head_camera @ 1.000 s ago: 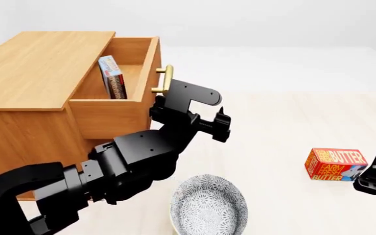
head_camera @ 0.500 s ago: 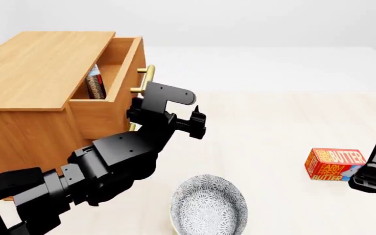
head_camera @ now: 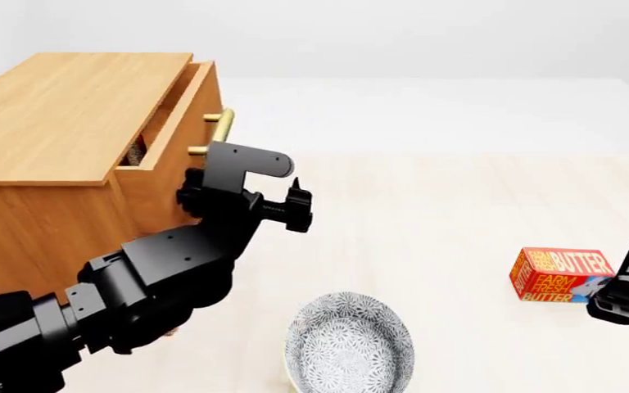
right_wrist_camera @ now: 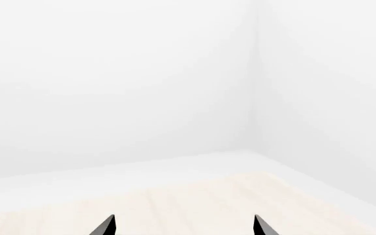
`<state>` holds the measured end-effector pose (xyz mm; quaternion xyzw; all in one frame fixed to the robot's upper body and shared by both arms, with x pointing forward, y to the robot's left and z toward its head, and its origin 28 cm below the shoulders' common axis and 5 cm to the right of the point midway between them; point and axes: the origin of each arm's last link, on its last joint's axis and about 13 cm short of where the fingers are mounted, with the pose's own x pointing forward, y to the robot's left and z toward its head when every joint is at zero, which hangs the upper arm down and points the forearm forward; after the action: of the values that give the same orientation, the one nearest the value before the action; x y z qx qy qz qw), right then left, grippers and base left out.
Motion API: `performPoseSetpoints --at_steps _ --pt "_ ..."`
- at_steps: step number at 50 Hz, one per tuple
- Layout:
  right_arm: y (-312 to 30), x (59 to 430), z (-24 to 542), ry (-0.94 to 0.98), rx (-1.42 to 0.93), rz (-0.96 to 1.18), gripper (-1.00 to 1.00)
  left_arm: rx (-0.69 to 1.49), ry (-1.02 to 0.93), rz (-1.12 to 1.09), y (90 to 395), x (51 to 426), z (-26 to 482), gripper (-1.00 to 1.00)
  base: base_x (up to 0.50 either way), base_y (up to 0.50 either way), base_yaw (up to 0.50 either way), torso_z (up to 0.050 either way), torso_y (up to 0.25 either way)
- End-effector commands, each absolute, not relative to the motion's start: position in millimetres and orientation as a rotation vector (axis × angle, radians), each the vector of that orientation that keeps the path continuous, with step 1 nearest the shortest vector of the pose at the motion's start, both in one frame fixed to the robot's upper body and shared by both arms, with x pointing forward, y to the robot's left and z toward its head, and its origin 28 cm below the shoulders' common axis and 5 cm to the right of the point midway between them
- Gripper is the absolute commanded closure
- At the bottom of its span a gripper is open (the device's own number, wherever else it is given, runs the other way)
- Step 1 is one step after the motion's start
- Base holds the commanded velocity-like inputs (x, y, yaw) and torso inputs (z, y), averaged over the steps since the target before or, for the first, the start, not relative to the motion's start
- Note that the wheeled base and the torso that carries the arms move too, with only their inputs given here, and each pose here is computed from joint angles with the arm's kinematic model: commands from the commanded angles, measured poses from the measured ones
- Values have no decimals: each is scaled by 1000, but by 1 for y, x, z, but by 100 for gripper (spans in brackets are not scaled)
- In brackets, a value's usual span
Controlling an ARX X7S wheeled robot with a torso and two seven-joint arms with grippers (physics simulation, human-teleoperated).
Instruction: Put the chocolate pudding in the top drawer of the cabinet and close it.
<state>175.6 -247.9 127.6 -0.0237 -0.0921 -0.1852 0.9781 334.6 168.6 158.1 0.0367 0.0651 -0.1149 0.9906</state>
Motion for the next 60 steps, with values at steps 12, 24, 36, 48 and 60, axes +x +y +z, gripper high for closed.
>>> performPoseSetpoints --at_steps 12,24,36,48,60 --pt "-246 176 127 -182 -52 -369 -100 86 111 -93 208 329 163 -100 0 0 0 0 0" --pt "-244 178 126 -182 -53 -370 -100 94 86 -35 225 324 170 -100 0 0 0 0 0" --pt "-244 176 127 -184 -56 -367 -100 85 67 -21 232 313 175 -100 0 0 0 0 4" --pt "-236 185 126 -183 -66 -351 -100 53 38 -340 220 277 184 -100 0 0 0 0 6" --pt "-229 181 128 -199 -81 -296 -100 50 -90 -440 229 220 196 -100 0 0 0 0 0"
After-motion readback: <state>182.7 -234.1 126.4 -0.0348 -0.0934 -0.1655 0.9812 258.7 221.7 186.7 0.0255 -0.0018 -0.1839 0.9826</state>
